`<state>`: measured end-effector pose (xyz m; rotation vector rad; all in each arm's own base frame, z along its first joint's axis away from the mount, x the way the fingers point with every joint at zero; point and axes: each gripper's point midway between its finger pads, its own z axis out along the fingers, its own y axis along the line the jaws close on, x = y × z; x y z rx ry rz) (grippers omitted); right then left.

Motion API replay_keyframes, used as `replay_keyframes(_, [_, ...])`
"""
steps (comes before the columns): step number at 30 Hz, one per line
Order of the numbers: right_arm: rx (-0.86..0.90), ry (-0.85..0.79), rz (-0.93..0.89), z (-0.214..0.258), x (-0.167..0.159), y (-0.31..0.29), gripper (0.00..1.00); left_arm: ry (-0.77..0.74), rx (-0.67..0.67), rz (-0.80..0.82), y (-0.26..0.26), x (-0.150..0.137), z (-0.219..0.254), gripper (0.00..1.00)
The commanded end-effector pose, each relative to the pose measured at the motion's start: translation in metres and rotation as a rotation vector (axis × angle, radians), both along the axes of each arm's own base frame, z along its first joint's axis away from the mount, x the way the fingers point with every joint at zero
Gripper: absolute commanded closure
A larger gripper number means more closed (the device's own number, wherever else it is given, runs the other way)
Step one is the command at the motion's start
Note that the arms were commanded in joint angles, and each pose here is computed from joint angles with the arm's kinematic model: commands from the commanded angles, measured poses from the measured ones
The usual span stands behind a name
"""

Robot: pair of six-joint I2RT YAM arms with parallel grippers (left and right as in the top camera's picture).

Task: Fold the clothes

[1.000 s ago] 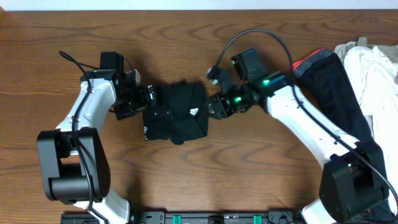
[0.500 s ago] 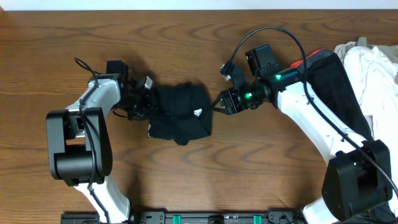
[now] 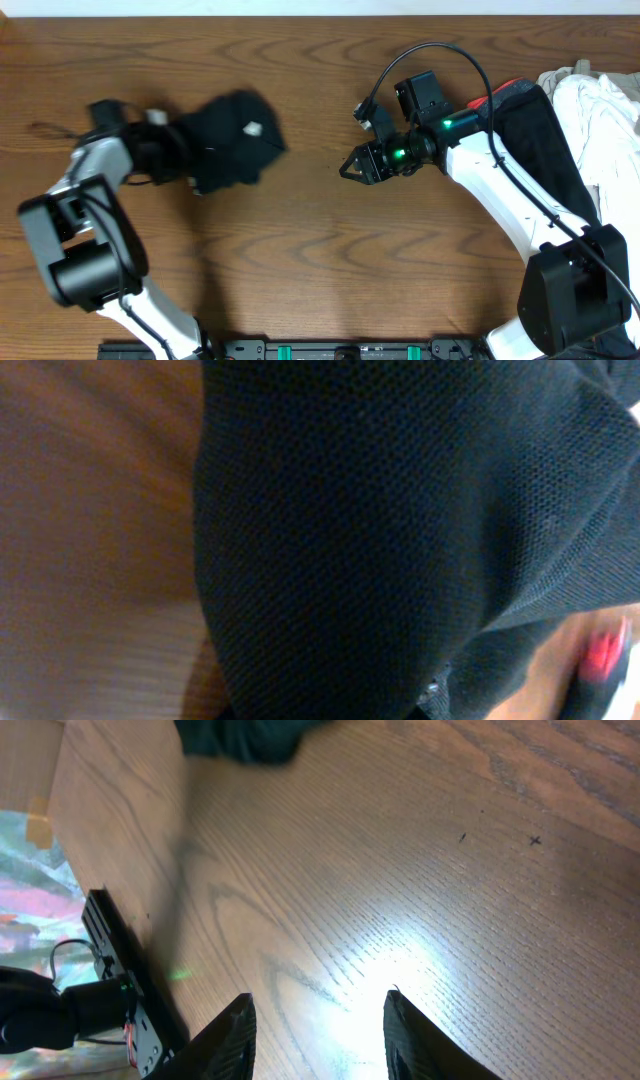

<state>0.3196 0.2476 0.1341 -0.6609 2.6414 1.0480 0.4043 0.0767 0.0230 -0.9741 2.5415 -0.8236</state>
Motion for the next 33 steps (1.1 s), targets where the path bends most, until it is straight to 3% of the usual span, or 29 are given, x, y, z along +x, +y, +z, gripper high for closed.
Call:
replay_keyframes(1, [0.011,-0.028,-0.004,0.010,0.002,-0.002,0.60,0.081,0.073,0.287,0.061,-0.004,-0.002,0.94])
replay_keyframes(8, [-0.002,-0.007,-0.039,0.008,0.003,-0.004,0.62,0.293,0.034,0.590,0.105,-0.052,-0.020,0.94])
replay_keyframes(14, [-0.007,0.003,-0.039,0.007,0.001,-0.005,0.69,0.402,0.023,0.686,0.118,-0.083,-0.026,0.94])
replay_keyframes(15, [-0.009,0.007,-0.038,0.006,0.000,-0.006,0.69,0.396,0.008,0.687,0.118,-0.083,-0.025,0.83])
replay_keyframes(16, [-0.011,0.013,-0.038,0.006,-0.001,-0.006,0.68,0.387,-0.016,0.669,0.116,-0.082,-0.024,0.55])
replay_keyframes(17, [-0.013,0.016,-0.038,0.006,-0.001,-0.006,0.67,0.366,-0.042,0.639,0.112,-0.079,-0.021,0.35])
replay_keyframes(19, [-0.023,0.018,-0.041,0.004,-0.002,-0.008,0.62,0.298,-0.093,0.530,0.101,-0.072,-0.013,0.11])
replay_keyframes(23, [-0.037,0.012,-0.051,0.003,0.001,-0.011,0.59,0.296,-0.134,0.451,0.086,-0.085,0.006,0.00])
replay_keyframes(26, [-0.038,0.013,-0.063,0.003,0.003,-0.015,0.57,0.277,-0.111,0.409,0.079,-0.094,0.031,0.02])
replay_keyframes(33, [-0.046,0.023,-0.085,0.001,0.007,-0.026,0.57,-0.015,0.142,0.307,0.077,-0.102,0.136,0.02])
